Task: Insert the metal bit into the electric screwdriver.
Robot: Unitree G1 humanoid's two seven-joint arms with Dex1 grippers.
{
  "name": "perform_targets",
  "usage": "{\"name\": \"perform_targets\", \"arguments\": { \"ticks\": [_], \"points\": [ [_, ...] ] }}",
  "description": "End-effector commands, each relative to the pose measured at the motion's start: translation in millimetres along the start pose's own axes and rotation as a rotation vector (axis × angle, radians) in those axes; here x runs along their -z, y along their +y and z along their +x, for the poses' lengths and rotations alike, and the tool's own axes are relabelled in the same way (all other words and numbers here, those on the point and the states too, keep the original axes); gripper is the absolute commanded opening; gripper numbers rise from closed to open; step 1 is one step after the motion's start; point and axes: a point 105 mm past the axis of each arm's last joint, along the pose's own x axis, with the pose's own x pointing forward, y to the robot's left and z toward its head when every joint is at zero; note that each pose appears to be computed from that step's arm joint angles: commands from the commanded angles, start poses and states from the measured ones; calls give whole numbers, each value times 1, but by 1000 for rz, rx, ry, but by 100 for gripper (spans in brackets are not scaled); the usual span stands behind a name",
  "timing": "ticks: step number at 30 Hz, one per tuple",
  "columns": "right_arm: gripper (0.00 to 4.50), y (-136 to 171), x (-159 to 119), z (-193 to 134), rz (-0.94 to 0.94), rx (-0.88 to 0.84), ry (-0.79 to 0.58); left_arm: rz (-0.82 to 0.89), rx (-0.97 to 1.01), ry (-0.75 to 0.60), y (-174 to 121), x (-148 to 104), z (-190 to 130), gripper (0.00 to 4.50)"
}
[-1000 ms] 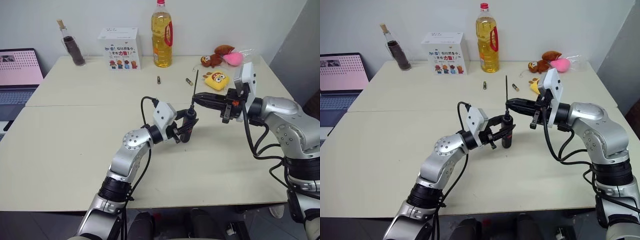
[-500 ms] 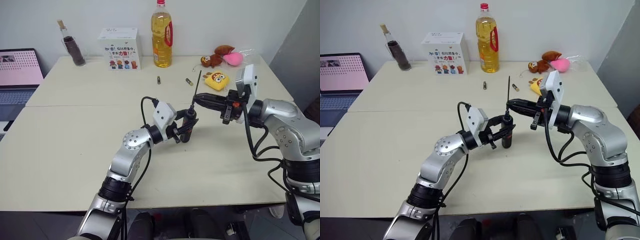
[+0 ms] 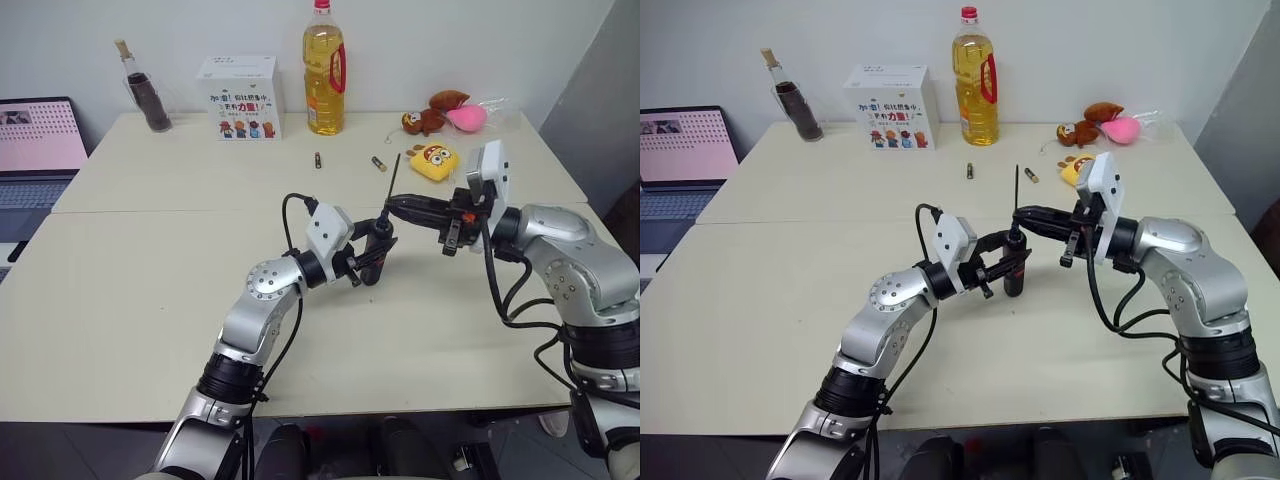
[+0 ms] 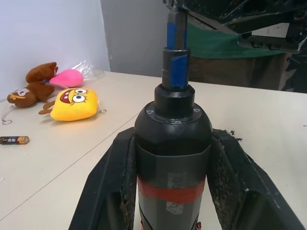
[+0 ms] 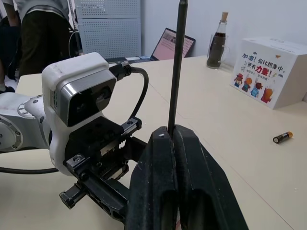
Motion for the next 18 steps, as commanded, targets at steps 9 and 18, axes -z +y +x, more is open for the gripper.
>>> {"name": "perform_targets", "arguments": {
  "ticks": [9, 18],
  "points": [
    [73, -9, -6, -3, 59, 27, 4, 0, 14, -9, -2, -3, -1, 164],
    [256, -9, -56, -23, 136, 70, -127, 5, 6, 12, 8, -3, -5, 164]
  ]
}}
